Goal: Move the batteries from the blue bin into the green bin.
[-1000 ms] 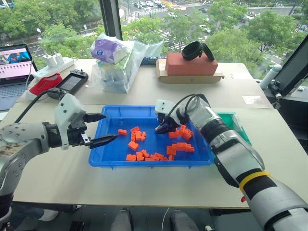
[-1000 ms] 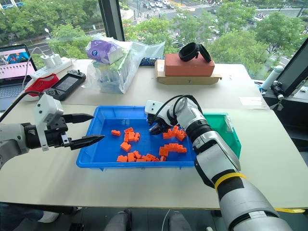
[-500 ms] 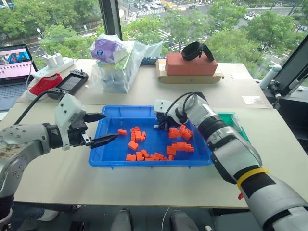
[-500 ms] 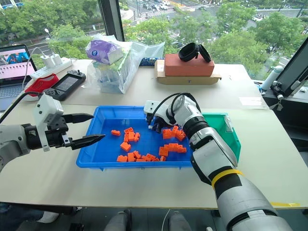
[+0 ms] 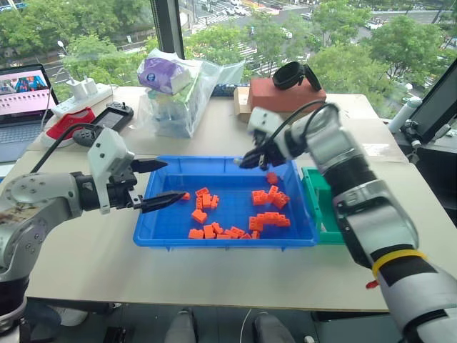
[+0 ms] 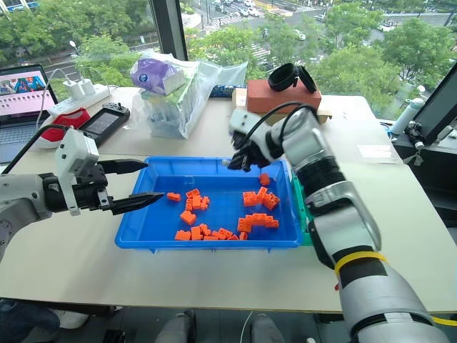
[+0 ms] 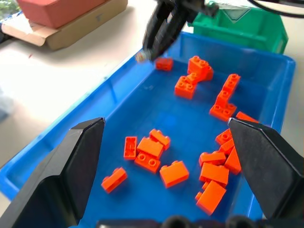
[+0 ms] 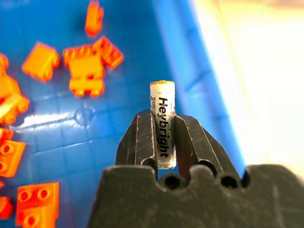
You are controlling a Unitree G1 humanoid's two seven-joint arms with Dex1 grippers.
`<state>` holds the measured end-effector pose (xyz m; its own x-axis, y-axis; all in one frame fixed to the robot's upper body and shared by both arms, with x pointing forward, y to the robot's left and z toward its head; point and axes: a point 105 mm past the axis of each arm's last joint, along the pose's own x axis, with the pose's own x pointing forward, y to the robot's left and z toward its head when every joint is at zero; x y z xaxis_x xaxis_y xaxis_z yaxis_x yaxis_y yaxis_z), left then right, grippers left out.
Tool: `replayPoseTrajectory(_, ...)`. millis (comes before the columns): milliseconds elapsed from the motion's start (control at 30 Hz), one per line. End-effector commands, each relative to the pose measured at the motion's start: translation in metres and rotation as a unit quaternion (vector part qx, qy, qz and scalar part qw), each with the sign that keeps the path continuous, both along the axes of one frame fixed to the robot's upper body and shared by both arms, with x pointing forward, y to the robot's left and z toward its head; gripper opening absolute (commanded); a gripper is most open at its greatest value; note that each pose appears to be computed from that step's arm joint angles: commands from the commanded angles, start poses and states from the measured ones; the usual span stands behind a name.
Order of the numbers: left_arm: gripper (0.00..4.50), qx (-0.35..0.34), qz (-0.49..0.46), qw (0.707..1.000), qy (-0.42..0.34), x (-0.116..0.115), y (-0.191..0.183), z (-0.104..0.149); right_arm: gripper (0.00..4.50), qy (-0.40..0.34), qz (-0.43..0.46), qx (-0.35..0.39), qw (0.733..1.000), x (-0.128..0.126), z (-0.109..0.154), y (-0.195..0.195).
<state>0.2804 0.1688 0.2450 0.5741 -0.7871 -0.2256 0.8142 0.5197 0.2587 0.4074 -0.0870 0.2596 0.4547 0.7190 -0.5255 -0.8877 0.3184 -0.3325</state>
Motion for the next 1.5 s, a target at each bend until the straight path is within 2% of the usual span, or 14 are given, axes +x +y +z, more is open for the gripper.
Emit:
replayPoseTrajectory(33,4.5,-0.008,-0.013,1.0,-0.013,0.004,-0.004,0.007,0.23,-0.026,-0.073,0.038,0.996,-0.009,0.03,-0.045)
replayPoseTrajectory(133,4.5,-0.009,-0.025,1.0,-0.015,0.01,-0.008,0.008,0.23,-0.023,-0.156,0.044,0.986,-0.014,0.034,-0.089)
replayPoseTrajectory(333,4.5,-0.009,-0.044,0.999,-0.022,0.02,-0.011,0.014,0.23,0.013,-0.229,-0.001,0.973,-0.035,0.005,-0.142)
replayPoseTrajectory(533,4.5,-0.003,-0.05,0.999,-0.016,0.021,-0.012,0.009,0.23,0.046,-0.268,-0.038,0.962,-0.048,-0.026,-0.167)
replayPoseTrajectory(733,4.5,0.009,-0.038,0.999,-0.022,0.022,-0.007,0.007,0.23,0.079,-0.246,-0.047,0.965,-0.064,-0.041,-0.162)
replayPoseTrajectory(767,4.5,0.008,-0.038,0.999,-0.028,0.022,-0.007,0.008,1.03,0.084,-0.243,-0.049,0.965,-0.065,-0.044,-0.16)
replayPoseTrajectory(900,4.5,-0.006,-0.032,0.999,-0.037,0.023,-0.01,0.013,2.15,0.088,-0.246,-0.062,0.963,-0.065,-0.051,-0.162)
replayPoseTrajectory(1000,4.5,-0.017,-0.025,0.998,-0.049,0.025,-0.01,0.018,3.0,0.071,-0.261,-0.044,0.962,-0.058,-0.042,-0.165)
replayPoseTrajectory(1033,4.5,-0.02,-0.018,0.998,-0.059,0.027,-0.008,0.021,3.53,0.067,-0.263,-0.037,0.962,-0.056,-0.038,-0.166)
replayPoseTrajectory(1133,4.5,-0.024,0.005,0.996,-0.08,0.031,-0.002,0.027,4.49,0.04,-0.264,-0.007,0.964,-0.054,-0.019,-0.175)
replayPoseTrajectory(1233,4.5,-0.036,0.042,0.992,-0.113,0.035,0.008,0.034,4.49,-0.04,-0.274,0.071,0.958,-0.044,0.013,-0.189)
replayPoseTrajectory(1333,4.5,-0.033,0.079,0.99,-0.113,0.037,0.02,0.028,4.49,-0.077,-0.32,0.163,0.93,-0.036,0.03,-0.219)
replayPoseTrajectory(1433,4.5,-0.03,0.095,0.99,-0.104,0.035,0.028,0.018,4.49,-0.098,-0.365,0.198,0.904,-0.031,0.027,-0.246)
replayPoseTrajectory(1500,4.5,-0.058,0.115,0.987,-0.099,0.036,0.038,0.019,4.49,-0.102,-0.359,0.191,0.908,-0.032,0.016,-0.249)
